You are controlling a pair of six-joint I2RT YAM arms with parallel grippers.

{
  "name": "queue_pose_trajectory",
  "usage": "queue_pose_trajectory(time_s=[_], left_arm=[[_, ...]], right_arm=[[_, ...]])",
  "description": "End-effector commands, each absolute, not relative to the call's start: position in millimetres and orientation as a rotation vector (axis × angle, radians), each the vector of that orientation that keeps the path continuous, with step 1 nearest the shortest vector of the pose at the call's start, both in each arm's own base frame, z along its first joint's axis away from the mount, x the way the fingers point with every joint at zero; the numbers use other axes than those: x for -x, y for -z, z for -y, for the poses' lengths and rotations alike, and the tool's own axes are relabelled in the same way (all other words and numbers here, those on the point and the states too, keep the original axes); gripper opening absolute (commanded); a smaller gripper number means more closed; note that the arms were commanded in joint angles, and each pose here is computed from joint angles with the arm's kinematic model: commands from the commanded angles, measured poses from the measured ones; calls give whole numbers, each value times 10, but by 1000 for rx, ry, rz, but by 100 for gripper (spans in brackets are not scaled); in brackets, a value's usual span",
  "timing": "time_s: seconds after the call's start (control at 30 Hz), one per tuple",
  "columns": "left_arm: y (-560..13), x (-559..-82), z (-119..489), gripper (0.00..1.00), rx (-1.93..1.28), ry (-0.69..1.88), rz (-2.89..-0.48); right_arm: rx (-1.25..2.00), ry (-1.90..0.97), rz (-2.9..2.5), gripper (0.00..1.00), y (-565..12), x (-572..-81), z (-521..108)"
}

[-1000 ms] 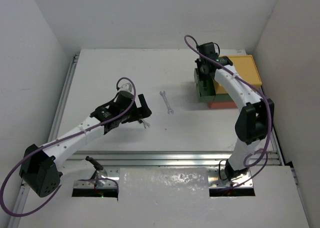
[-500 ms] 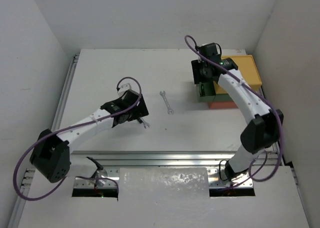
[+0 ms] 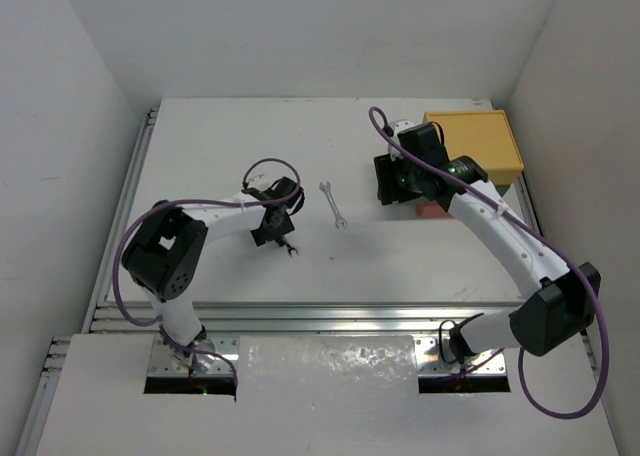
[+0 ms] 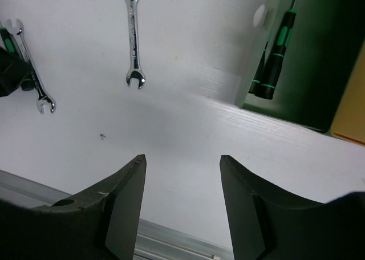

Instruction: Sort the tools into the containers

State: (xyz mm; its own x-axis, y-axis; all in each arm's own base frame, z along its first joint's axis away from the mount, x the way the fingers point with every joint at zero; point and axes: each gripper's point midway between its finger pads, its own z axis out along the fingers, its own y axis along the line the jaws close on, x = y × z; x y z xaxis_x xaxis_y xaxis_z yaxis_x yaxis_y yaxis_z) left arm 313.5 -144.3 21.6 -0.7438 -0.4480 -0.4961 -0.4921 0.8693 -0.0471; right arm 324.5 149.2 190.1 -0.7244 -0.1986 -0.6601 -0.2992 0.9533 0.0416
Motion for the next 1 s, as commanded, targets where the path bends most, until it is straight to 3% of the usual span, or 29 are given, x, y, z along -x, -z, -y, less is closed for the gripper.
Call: queue_pose_trajectory(time_s=[0.0, 0.4, 0.5, 0.67, 0.77, 0.8, 0.83, 0.87, 0.9, 0.97], left_arm=[[-201, -3255, 1458, 49, 750, -96, -2511], [-28, -3159, 1377, 16, 776, -56, -2535], [-104, -3117, 1387, 1, 757, -4, -2524], [-326, -3029, 1464, 0, 662, 182, -2458], [-741, -2967, 1631, 0, 589, 401, -2352], [-842, -2949, 1694, 0, 549, 464, -2327], [-1055, -2885, 1876, 0, 476, 634, -2268], [-1033, -2894, 1898, 0, 454, 650, -2246], [-1286, -2787, 2066, 0, 367, 820, -2191], [-1636, -2603, 2289, 0, 212, 1067, -2051]], right_arm=[[347, -273, -2315, 56, -2113, -3287, -1635], [370, -302, -2325, 55, -2028, -3293, -1703], [378, -329, -2328, 55, -2024, -3283, -1749], [419, -540, -2294, 55, -2056, -3182, -2030], [507, -981, -2199, 55, -2161, -2885, -2534], [504, -1166, -2216, 57, -2107, -2659, -2673], [528, -1232, -2126, 65, -2206, -2667, -2806], [502, -1268, -2119, 65, -2196, -2663, -2836], [484, -1299, -2114, 75, -2174, -2638, -2883], [397, -1369, -2091, 76, -2166, -2674, -2956]])
